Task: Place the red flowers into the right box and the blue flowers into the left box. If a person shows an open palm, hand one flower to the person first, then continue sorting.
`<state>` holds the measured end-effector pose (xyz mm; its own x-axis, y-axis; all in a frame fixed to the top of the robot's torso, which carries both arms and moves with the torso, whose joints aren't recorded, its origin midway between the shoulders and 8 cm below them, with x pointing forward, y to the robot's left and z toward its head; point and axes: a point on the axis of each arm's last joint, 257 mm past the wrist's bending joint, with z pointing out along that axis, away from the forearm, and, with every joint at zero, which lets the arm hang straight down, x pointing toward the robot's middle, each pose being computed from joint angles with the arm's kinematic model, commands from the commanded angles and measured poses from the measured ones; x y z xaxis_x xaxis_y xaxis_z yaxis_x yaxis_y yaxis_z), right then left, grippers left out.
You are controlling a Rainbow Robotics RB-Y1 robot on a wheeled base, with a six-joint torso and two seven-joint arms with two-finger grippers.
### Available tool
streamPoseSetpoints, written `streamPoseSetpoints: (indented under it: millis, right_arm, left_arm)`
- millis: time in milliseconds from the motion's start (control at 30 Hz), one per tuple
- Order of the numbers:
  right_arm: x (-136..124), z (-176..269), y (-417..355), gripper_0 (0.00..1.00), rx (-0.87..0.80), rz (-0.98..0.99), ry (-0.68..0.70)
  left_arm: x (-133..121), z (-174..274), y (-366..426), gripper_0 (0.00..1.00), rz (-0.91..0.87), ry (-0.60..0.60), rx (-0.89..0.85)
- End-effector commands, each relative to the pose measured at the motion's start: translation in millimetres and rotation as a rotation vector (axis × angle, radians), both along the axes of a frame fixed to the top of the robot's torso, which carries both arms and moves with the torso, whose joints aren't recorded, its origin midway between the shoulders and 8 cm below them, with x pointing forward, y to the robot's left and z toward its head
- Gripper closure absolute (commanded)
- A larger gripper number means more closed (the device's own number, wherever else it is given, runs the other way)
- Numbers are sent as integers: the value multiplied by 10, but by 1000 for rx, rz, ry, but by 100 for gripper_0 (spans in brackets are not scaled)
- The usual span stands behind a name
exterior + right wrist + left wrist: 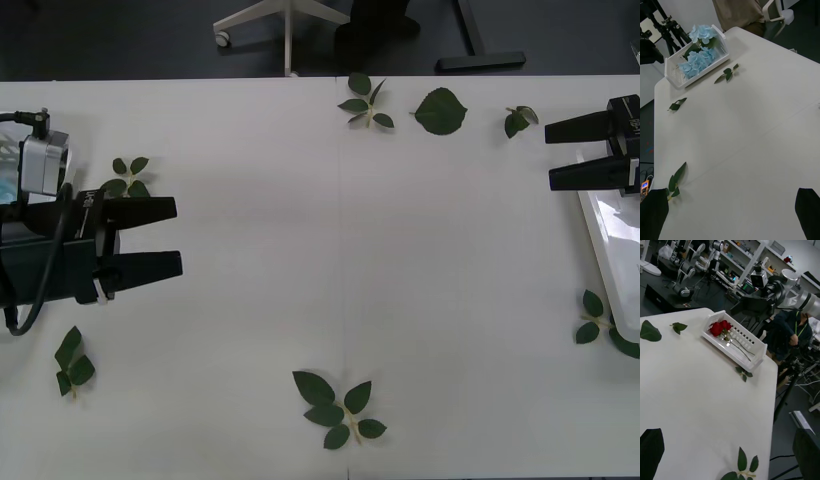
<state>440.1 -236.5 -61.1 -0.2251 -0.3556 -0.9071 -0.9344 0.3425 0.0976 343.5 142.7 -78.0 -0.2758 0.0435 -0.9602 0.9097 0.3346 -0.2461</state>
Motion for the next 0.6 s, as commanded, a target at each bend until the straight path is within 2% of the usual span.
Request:
streamPoseSetpoints:
  millis: [33, 600]
  right_arm:
    - [-47, 84, -33, 0, -25, 19, -44]
    - [-47, 84, -33, 0, -25, 19, -44]
  left_arm:
    - [5, 20, 47, 0, -22, -30, 49]
    - [-4, 58, 57, 0, -39, -21, 47]
